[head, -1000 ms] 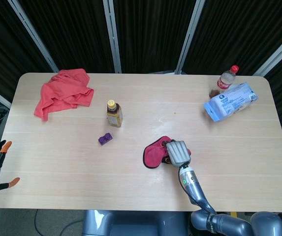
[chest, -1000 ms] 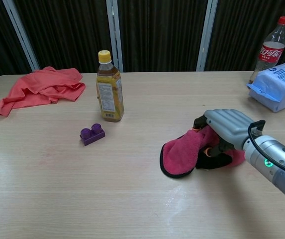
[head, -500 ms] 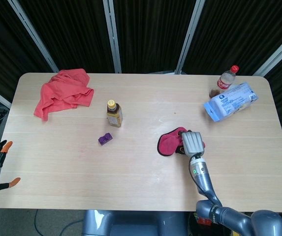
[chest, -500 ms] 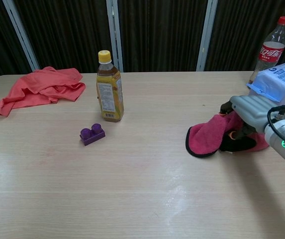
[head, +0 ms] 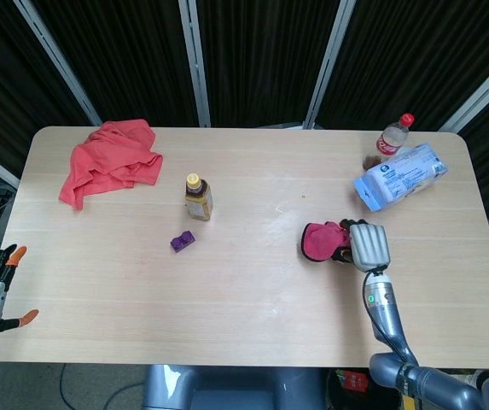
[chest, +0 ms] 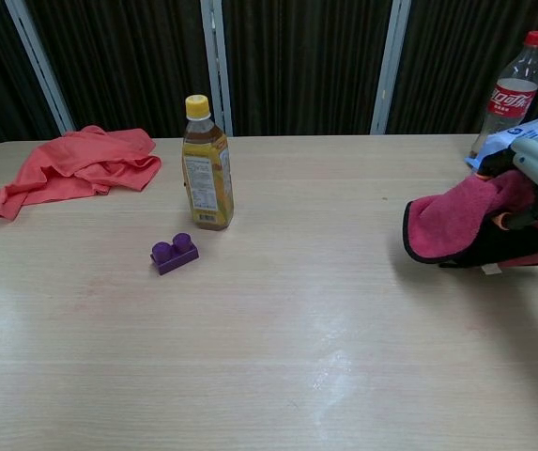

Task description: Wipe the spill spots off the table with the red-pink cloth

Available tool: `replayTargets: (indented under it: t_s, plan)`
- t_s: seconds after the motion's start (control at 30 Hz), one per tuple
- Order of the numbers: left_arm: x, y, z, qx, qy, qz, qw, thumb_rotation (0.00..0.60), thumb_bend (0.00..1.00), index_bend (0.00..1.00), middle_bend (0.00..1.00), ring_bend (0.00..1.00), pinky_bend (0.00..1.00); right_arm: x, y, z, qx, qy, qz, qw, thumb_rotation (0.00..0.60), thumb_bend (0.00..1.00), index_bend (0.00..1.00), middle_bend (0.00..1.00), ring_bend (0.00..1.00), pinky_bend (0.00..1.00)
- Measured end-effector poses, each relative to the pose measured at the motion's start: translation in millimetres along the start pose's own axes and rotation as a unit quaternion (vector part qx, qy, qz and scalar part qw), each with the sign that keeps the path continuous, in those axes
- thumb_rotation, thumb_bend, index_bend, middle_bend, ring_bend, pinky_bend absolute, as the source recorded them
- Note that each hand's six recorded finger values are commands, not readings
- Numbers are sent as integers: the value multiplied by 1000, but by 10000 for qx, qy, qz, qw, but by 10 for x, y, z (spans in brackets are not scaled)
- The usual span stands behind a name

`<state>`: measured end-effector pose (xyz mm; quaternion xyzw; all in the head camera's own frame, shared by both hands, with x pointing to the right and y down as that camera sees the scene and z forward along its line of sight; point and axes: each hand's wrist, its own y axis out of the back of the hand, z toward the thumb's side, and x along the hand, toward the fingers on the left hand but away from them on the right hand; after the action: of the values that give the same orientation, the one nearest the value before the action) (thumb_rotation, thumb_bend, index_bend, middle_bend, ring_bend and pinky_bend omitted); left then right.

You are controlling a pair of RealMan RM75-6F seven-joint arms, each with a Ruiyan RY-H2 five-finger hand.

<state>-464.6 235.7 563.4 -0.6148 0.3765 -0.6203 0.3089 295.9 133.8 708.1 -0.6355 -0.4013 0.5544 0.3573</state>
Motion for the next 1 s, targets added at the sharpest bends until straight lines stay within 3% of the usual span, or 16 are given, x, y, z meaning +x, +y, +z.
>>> replayTargets:
  t_s: [0.2, 0.4, 0.5, 0.57, 0.67, 0.83, 1.0]
  plan:
    - [-34, 7, 5, 33, -5, 36, 10000, 600, 0, 0, 0, 0, 0, 266, 264, -160, -147, 117, -144, 9997, 600, 445, 683, 575, 447, 717]
    - [-46, 5, 27, 61, -47, 54, 10000, 600, 0, 0, 0, 0, 0, 469, 370, -270, -228, 115, -54, 9997, 600, 275, 443, 407, 311, 709]
    - [-50, 15, 30, 44, -75, 80, 9999, 600, 0, 0, 0, 0, 0, 538, 393, -293, -212, 147, 30, 9997, 600, 190, 335, 278, 184, 621]
    - [-52, 16, 25, 31, -76, 82, 9999, 600, 0, 0, 0, 0, 0, 577, 392, -304, -143, 194, 92, 9997, 600, 132, 252, 174, 76, 499]
    - [-52, 23, 20, 16, -84, 91, 9999, 600, 0, 0, 0, 0, 0, 625, 366, -306, -100, 238, 231, 9994, 600, 60, 134, 40, 0, 325]
    - [-57, 39, 1, 29, -84, 114, 9999, 600, 0, 0, 0, 0, 0, 685, 345, -318, 46, 221, 480, 9986, 600, 25, 67, 0, 0, 167]
    - [-60, 56, -11, 35, -66, 143, 9999, 600, 0, 0, 0, 0, 0, 787, 464, -327, 302, 213, 514, 9980, 600, 25, 67, 0, 0, 138]
